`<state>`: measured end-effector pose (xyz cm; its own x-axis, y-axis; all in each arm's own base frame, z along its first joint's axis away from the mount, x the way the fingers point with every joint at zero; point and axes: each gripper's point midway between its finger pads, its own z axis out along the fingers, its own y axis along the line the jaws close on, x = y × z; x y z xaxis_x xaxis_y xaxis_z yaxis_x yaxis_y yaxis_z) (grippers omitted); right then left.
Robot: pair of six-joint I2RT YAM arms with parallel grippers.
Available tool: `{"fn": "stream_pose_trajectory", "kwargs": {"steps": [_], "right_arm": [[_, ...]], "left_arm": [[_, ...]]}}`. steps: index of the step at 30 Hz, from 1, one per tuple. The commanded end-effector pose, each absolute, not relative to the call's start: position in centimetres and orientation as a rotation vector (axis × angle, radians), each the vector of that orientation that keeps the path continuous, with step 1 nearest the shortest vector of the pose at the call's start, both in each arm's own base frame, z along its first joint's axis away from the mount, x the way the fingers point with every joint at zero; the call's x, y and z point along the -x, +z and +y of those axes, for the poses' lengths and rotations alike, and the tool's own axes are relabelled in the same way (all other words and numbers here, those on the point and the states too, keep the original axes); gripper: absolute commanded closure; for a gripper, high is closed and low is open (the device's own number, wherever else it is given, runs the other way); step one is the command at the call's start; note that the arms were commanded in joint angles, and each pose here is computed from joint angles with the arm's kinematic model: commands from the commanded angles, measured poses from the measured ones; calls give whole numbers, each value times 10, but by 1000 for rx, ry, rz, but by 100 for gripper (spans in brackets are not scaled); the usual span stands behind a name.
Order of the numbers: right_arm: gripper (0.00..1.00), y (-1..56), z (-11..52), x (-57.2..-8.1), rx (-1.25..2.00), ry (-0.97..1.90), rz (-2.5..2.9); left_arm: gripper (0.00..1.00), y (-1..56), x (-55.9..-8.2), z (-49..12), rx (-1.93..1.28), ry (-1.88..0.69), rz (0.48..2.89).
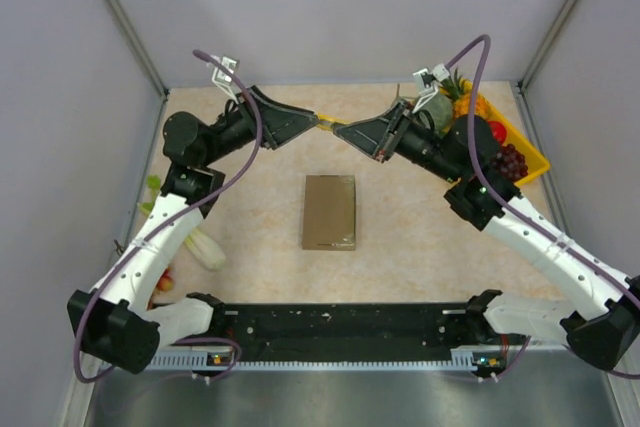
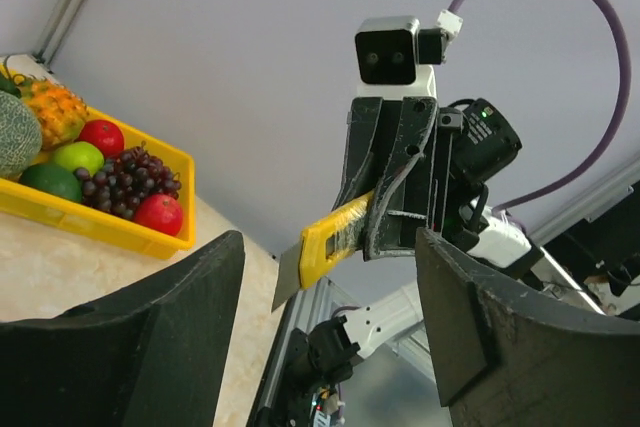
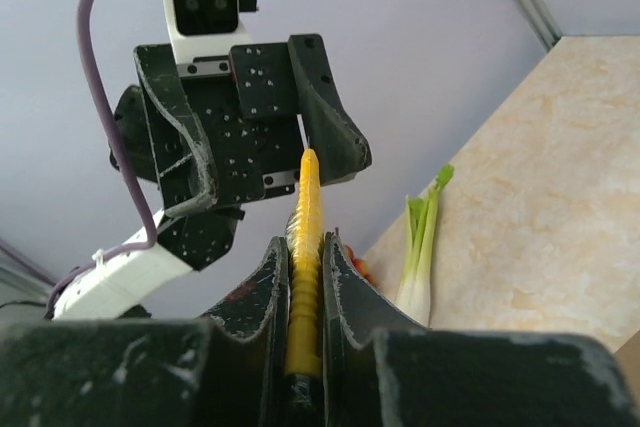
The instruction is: Unpack the express box
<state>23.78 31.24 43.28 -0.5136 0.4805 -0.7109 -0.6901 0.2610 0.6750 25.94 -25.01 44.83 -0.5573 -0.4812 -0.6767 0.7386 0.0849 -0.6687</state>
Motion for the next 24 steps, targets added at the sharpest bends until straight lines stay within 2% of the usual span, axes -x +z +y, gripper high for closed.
{"fn": "stream_pose_trajectory", "kwargs": {"steps": [1, 9, 15, 19, 20, 21, 24], "right_arm": [[100, 461, 306, -208, 327, 1513, 1495], [100, 454, 309, -200, 350, 1566, 1550], [100, 456, 309, -198, 358, 1571, 1547], [100, 455, 309, -195, 378, 1577, 1550], [100, 455, 309, -195, 376, 1575, 1551], [100, 455, 309, -194, 383, 1576, 1549], [100, 454, 309, -194, 387, 1572, 1554]], "left_arm": [[31, 455, -238, -252, -492, -1607, 1449], [59, 455, -214, -256, -641, -1719, 1437], [65, 446, -207, -255, -692, -1723, 1466], [80, 443, -209, -256, -681, -1713, 1476], [92, 442, -209, -256, -678, -1715, 1480], [98, 443, -209, -256, -678, -1714, 1477], [100, 442, -209, -256, -678, -1715, 1481]]}}
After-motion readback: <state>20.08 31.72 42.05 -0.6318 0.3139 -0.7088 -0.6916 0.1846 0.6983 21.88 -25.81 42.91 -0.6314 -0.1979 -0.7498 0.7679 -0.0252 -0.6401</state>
